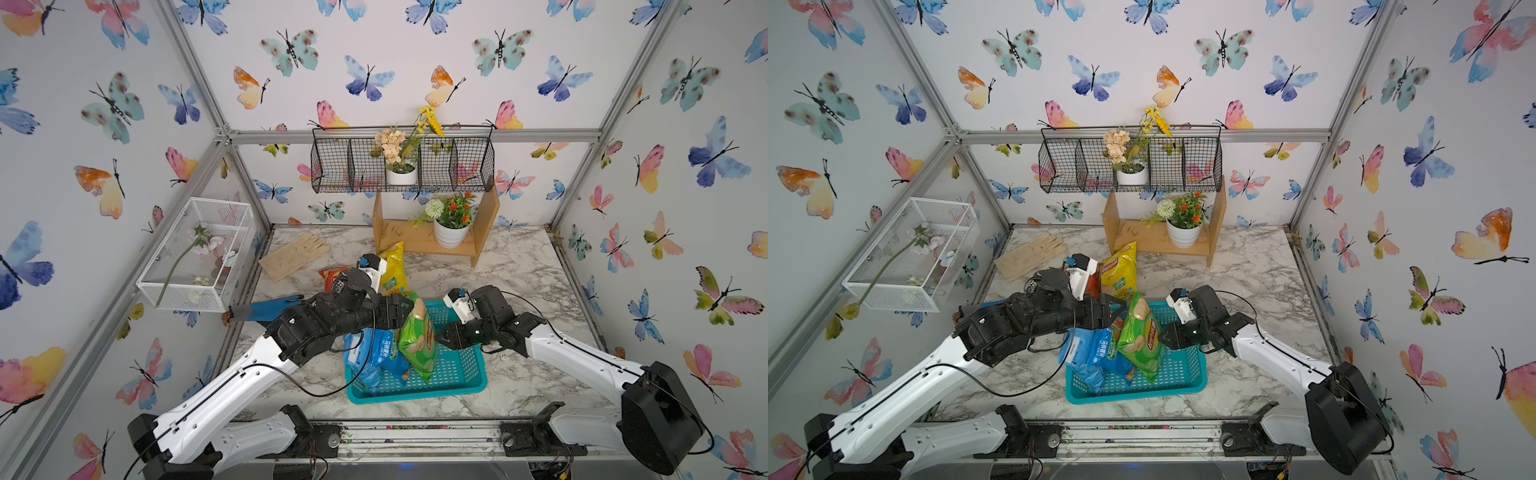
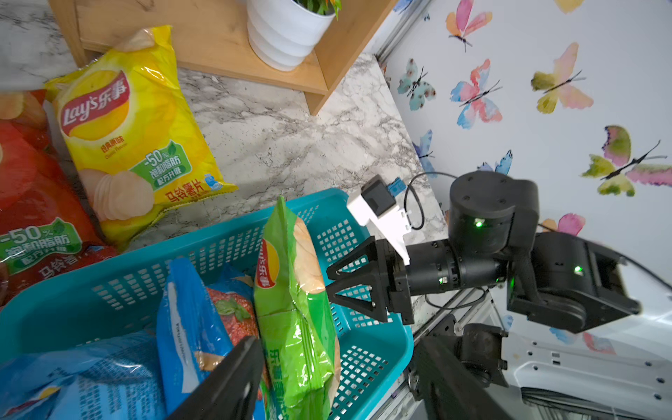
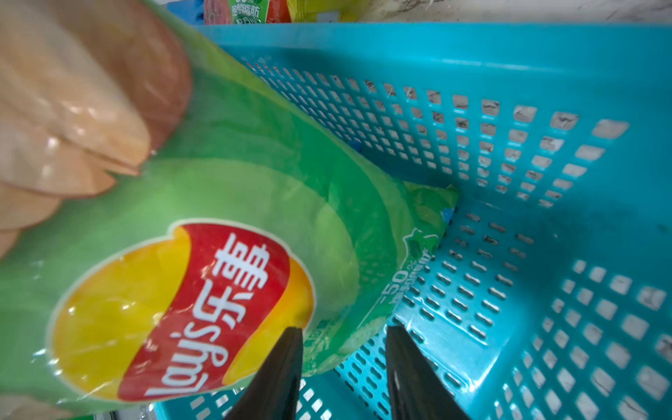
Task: Put the potato chips into the basket
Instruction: Place the potato chip in the basket.
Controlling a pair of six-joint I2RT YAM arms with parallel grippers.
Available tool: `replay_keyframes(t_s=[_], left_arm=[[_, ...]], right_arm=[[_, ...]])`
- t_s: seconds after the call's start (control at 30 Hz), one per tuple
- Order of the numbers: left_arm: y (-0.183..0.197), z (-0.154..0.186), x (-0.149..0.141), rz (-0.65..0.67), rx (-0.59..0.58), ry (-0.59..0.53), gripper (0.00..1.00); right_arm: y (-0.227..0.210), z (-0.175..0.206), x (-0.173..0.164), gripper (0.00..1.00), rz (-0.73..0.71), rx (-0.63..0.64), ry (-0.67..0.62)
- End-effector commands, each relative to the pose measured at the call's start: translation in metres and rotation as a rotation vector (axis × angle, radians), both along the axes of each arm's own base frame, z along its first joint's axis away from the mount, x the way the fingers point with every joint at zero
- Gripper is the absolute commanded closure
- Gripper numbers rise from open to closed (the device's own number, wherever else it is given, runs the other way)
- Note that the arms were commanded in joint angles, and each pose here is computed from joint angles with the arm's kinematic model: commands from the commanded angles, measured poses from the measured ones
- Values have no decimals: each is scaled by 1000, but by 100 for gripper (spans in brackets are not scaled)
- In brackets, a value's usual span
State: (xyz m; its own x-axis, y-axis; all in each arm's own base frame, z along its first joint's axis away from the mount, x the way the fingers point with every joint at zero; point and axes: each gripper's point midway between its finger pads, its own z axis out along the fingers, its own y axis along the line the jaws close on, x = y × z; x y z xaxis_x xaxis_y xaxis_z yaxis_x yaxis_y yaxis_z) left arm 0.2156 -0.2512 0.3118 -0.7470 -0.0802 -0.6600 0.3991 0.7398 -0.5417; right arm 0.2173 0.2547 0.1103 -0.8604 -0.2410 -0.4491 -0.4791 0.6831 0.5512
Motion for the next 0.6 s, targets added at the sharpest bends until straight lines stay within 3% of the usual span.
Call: replay_keyframes(t_s=[0.0,0.33,0.57], left_arm=[[29,11,7,68,45,-49,23],[91,7,25,215,68,-42,19],[132,-30,32,321,110,5,19]], right_arm=[[-3,-1,4,56,-4,-31,-33],[-15,61,20,48,-58,-47,-210],[-22,119,28,44,-110,-4,-336]])
